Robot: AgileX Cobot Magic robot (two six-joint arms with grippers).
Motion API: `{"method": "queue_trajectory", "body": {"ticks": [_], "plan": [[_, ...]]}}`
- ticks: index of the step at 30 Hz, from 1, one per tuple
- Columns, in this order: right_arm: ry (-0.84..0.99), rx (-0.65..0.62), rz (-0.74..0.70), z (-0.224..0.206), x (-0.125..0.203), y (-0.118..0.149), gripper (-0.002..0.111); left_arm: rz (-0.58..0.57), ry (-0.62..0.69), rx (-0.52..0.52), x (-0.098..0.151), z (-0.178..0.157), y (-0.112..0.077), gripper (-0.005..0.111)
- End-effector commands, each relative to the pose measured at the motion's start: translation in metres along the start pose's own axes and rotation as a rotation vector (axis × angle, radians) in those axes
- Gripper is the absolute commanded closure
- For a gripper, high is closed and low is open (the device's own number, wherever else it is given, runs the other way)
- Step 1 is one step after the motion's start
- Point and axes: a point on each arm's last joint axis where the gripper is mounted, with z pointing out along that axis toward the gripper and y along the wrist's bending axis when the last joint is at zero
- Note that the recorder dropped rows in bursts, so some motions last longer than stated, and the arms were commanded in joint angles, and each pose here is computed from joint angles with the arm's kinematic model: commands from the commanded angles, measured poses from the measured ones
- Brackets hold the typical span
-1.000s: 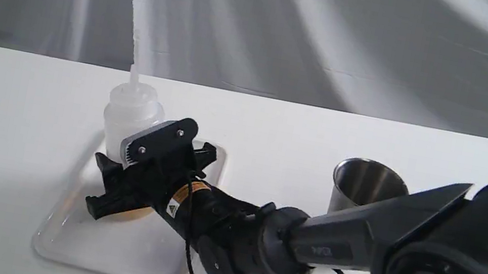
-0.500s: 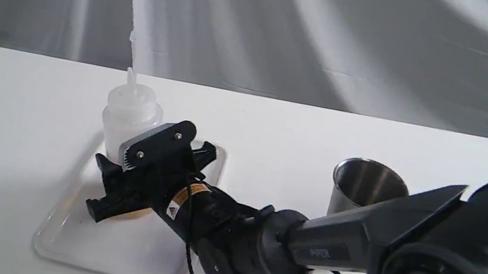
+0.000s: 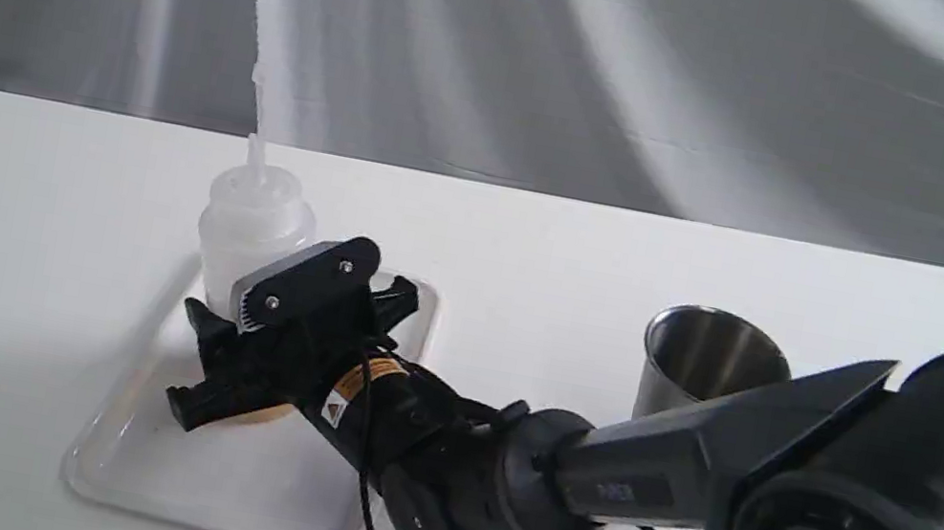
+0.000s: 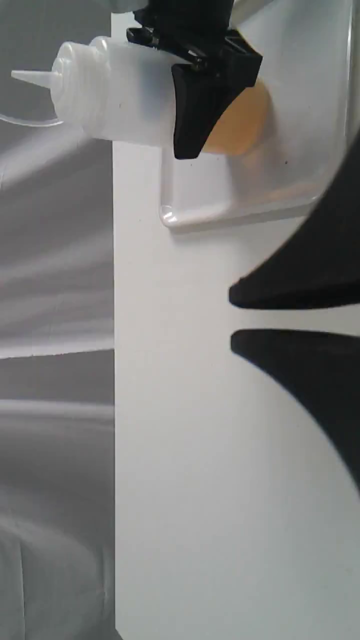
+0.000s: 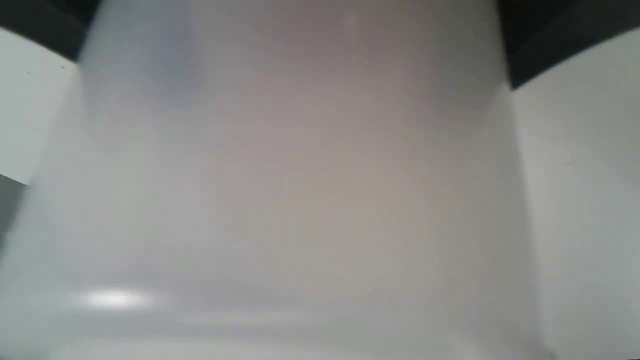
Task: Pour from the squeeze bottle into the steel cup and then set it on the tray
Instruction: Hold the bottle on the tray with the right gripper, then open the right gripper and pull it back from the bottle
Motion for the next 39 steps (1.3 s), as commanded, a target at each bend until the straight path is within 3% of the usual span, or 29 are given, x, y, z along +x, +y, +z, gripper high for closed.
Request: {"method": "queue_trajectory", "body": {"ticks": [1,6,10,21,39], "plan": [[-0.035,0.004,0.009,0.0008,-0.0065,0.0005,0.046,-0.003,-0.005,0.005,0.0007,0.0002,-0.0003,0.098],[-0.033,0.004,0.009,0.0008,-0.0064,0.0005,0.023,-0.001,-0.005,0.005,0.0007,0.0002,-0.0003,0.098],[-0.016,0.002,0.009,0.0008,-0.0049,0.0006,0.014,-0.001,-0.005,0.005,0.0007,0.0002,-0.0003,0.098],[-0.001,0.001,0.034,0.0008,-0.0035,0.0008,0.003,-0.003,-0.005,0.005,0.0007,0.0002,-0.0003,0.098],[0.013,-0.011,0.084,0.0006,-0.0054,0.0067,0.003,-0.001,-0.005,0.005,0.0007,0.0002,-0.0003,0.098]]}}
